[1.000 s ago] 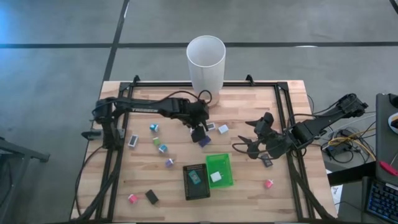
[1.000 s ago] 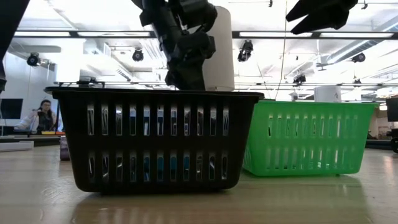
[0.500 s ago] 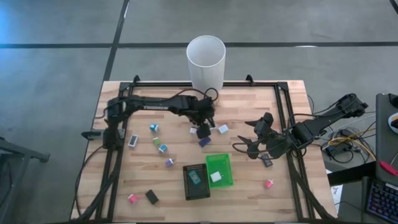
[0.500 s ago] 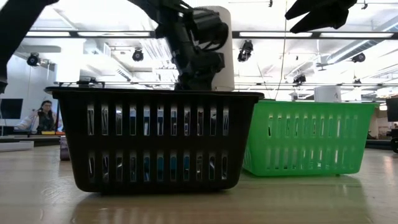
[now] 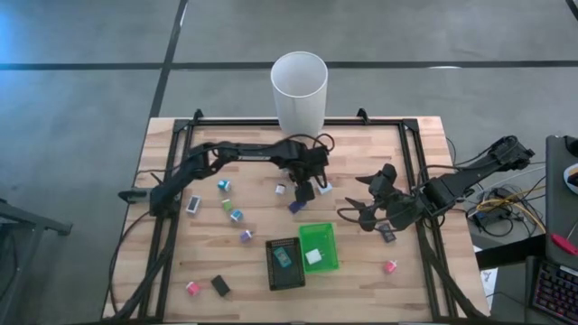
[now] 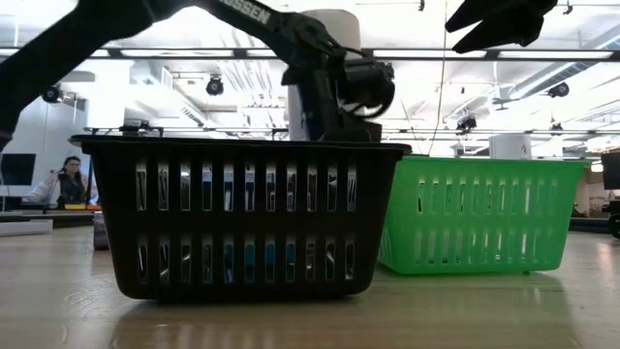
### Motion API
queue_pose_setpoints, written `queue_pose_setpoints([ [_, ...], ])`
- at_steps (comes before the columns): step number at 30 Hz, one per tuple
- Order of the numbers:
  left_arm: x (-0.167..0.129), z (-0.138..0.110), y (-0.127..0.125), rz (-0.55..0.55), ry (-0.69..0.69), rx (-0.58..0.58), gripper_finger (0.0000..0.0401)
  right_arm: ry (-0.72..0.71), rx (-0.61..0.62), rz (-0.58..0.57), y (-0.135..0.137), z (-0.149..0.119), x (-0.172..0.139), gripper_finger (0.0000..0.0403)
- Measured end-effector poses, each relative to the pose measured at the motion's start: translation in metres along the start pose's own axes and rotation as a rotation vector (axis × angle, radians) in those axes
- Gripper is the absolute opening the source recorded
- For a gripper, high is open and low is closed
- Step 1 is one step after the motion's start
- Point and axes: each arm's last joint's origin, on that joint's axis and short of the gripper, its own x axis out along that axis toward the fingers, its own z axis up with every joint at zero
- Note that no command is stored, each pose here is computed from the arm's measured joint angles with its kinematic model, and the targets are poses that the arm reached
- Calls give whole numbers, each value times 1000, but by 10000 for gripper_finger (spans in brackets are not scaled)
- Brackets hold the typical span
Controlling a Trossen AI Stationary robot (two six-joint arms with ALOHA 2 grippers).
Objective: Pick & Place Office items
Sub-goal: Put the right white digital clock into the black bin
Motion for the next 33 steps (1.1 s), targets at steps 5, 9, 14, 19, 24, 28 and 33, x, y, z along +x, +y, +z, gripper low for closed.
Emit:
queue_pose_setpoints([
  [5, 15, -1, 6, 22, 32, 0, 234, 2, -2, 0, 0, -1, 0, 325],
  [9, 16, -1, 10, 29, 31, -8, 234, 2, -2, 0, 0, -1, 0, 325],
  [14, 16, -1, 12, 30, 32, -14, 234, 2, -2, -1, 0, -1, 0, 325],
  [19, 16, -1, 12, 30, 32, -14, 234, 2, -3, -1, 0, -1, 0, 325],
  [24, 16, -1, 12, 30, 31, -14, 234, 2, -2, -1, 0, -1, 0, 325],
  [28, 16, 0, 12, 29, 24, -14, 234, 2, -2, -1, 0, -1, 0, 325],
  [33, 17, 1, 12, 27, 14, -14, 234, 2, -3, -1, 0, -1, 0, 325],
])
